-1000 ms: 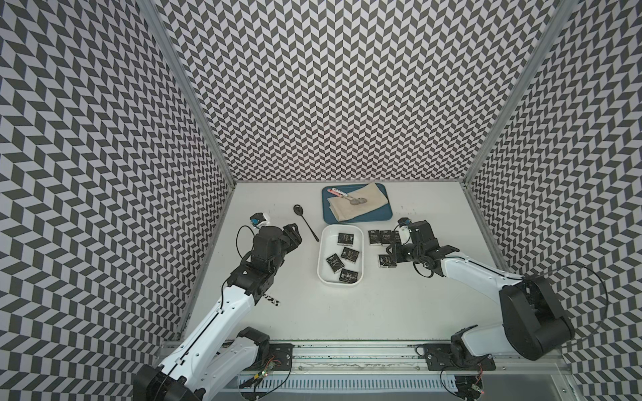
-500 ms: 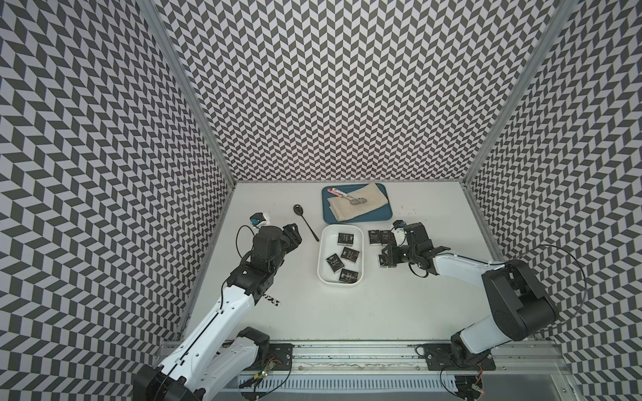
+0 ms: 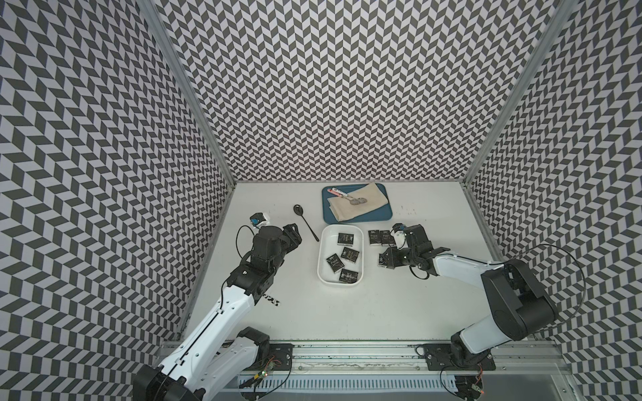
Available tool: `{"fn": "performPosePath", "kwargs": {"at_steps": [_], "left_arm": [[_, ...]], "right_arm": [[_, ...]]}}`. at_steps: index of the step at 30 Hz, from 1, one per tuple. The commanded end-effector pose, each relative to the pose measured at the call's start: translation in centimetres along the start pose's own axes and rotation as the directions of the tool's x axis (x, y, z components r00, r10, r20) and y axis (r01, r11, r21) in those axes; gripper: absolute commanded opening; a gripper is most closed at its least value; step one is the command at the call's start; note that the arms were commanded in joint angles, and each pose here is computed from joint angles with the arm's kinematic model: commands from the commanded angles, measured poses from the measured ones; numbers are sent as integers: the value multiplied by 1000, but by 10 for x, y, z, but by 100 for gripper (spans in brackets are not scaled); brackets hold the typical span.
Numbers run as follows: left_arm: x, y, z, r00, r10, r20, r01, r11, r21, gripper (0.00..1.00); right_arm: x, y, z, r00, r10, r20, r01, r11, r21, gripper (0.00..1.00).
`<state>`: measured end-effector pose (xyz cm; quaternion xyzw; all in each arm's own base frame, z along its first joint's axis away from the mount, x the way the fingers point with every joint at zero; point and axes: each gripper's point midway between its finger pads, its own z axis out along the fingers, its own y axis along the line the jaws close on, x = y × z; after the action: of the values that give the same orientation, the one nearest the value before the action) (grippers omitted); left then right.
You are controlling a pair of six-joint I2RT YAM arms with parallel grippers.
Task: Take the pocket tissues out of the storage box
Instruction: Place the pocket tissues at the center of the board.
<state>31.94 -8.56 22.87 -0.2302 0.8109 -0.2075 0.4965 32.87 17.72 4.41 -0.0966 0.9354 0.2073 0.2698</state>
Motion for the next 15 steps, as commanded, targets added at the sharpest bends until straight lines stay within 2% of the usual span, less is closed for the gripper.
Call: {"fn": "performPosePath", "kwargs": {"at_steps": [1, 10, 15], "left_arm": [[-11, -9, -8, 1000, -7, 28, 6, 1000, 20, 69], [-13, -12, -8, 1000, -8, 29, 7, 1000, 26, 69], [-12, -14, -8, 1000, -10, 20, 9, 999, 34, 69]], "right_arm": [[-13, 6, -12, 999, -8, 32, 8, 1000, -16, 40], [-18, 17, -32, 999, -15, 44, 17, 999, -45, 40], [-27, 5, -26, 998, 3, 70, -4, 1000, 11, 43]]}}
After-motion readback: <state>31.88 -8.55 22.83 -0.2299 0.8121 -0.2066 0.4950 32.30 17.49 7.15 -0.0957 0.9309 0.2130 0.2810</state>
